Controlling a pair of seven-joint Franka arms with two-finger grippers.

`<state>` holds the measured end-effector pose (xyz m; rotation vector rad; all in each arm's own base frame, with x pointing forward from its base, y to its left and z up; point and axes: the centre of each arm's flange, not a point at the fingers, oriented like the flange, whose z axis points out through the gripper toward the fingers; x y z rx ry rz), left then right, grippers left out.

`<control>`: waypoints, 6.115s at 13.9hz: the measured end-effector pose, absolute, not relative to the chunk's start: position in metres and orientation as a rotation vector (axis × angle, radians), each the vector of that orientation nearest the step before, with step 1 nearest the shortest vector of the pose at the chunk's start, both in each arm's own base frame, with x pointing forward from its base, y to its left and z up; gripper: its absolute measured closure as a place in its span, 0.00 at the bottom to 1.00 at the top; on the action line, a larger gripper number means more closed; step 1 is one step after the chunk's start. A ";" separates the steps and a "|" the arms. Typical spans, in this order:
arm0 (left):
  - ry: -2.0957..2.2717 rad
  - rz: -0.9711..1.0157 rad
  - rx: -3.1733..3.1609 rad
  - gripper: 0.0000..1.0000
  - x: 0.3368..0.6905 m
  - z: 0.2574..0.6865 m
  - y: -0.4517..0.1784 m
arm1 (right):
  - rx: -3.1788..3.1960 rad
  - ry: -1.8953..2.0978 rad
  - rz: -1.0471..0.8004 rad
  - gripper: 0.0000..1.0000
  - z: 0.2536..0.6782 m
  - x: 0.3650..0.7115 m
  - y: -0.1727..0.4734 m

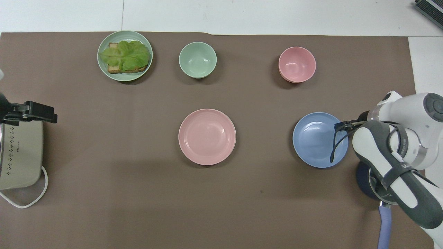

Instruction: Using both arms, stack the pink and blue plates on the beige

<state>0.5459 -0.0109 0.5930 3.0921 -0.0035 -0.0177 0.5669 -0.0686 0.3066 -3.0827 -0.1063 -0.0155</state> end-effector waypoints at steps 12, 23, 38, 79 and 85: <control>-0.003 -0.018 3.092 0.00 0.546 0.593 -0.011 | -3.054 -0.139 0.061 0.96 0.351 0.582 -0.060; -0.003 -0.018 3.092 0.00 0.546 0.593 -0.011 | -3.004 -0.108 0.005 0.96 0.461 0.592 0.076; -0.003 -0.018 3.092 0.00 0.546 0.593 -0.011 | -2.985 0.093 0.002 0.96 0.448 0.549 0.277; -0.004 -0.018 3.092 0.00 0.546 0.593 -0.011 | -3.080 0.120 -0.154 0.00 0.481 0.583 0.176; -0.004 -0.018 3.092 0.00 0.546 0.593 -0.011 | -3.075 0.258 -0.224 0.00 0.588 0.563 0.116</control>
